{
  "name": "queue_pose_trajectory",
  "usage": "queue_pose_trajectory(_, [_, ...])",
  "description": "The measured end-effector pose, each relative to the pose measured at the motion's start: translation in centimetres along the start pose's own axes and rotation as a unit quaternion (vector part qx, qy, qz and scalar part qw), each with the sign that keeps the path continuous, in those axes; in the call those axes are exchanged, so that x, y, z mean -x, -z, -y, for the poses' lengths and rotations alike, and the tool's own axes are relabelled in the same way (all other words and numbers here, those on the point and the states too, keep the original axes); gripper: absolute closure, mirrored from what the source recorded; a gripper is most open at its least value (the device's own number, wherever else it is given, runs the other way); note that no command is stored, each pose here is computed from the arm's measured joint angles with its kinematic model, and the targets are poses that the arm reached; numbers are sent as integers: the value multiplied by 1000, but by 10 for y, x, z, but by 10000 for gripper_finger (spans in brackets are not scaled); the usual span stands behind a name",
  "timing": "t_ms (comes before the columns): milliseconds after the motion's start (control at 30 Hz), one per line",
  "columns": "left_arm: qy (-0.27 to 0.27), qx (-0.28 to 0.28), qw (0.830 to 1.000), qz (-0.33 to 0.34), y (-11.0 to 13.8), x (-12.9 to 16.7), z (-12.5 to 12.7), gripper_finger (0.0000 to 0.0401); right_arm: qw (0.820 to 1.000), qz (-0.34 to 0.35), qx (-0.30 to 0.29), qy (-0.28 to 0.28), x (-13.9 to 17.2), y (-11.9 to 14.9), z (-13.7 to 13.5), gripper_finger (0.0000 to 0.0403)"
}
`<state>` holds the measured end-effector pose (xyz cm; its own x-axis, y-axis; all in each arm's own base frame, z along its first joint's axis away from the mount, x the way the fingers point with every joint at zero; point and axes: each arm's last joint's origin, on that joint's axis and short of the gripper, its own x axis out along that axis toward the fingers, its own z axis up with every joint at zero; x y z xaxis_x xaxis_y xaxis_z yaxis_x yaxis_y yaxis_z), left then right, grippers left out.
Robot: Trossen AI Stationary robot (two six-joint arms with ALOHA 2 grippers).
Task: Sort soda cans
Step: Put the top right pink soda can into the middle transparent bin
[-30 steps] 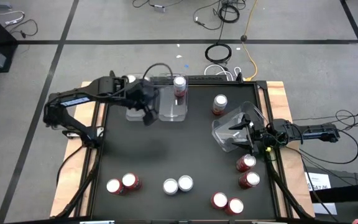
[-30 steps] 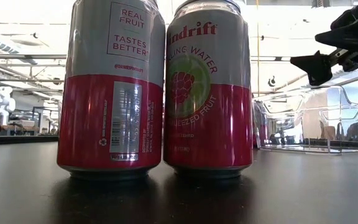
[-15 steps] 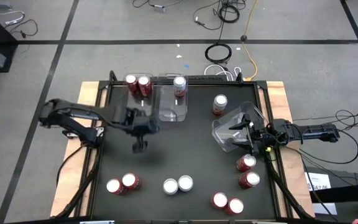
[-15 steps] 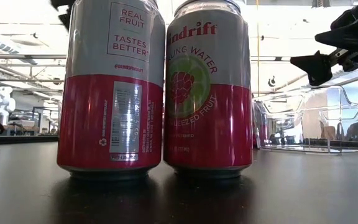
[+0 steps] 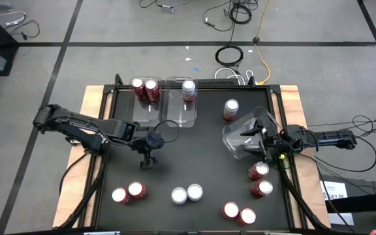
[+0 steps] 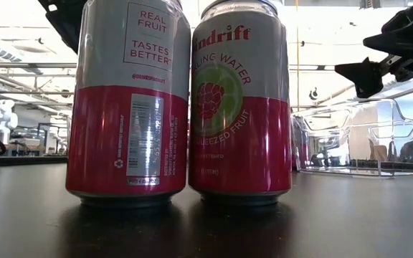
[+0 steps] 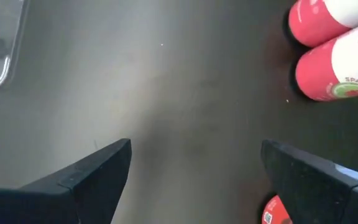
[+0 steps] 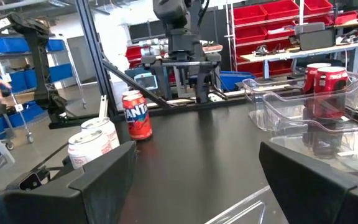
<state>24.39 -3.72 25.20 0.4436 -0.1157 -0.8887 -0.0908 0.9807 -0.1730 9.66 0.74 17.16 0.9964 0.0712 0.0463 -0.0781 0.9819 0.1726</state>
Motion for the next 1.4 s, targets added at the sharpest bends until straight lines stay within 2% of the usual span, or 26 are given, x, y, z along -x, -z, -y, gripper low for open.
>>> queue_pose_trajectory(200, [23,21,999,7,-2,0,2,34,990,62,-91,94,1,-8,5,69])
queue_pose_trajectory(333, [32,19,999,23,-5,0,4,34,986,108,-73,106,2,-17,5,69])
queue_pose_trajectory(400, [11,17,999,31,-6,0,3,34,983,130,-66,112,3,-21,4,69])
queue_pose_trajectory(533, [-61,20,997,52,-7,1,-2,34,969,162,-81,167,7,-46,4,71])
queue_pose_trajectory(667, [-113,22,991,72,-8,1,-4,34,969,114,-46,213,4,-87,-2,84])
queue_pose_trajectory(767, [-121,14,990,73,-8,1,-3,34,958,70,-28,275,-8,-125,-6,105])
queue_pose_trajectory(867, [-112,-22,991,75,-8,0,-1,34,946,8,-6,323,-32,-159,-9,126])
queue_pose_trajectory(933, [-102,-34,989,102,-10,-5,0,34,934,-53,-4,353,-52,-176,-8,138])
queue_pose_trajectory(1000, [-91,-34,987,127,-9,-13,0,34,913,-121,-17,389,-71,-190,-3,148])
queue_pose_trajectory(1067, [-74,-30,986,145,-7,-20,-1,34,884,-201,-33,421,-89,-197,6,156])
queue_pose_trajectory(1200, [-42,-30,985,163,-3,-30,-1,34,828,-329,-88,446,-118,-208,35,162])
queue_pose_trajectory(1267, [-35,-24,985,165,-3,-31,-1,34,805,-368,-115,450,-129,-209,53,162])
queue_pose_trajectory(1400, [-33,-34,985,166,-3,-31,-1,34,779,-393,-141,469,-134,-206,84,156])
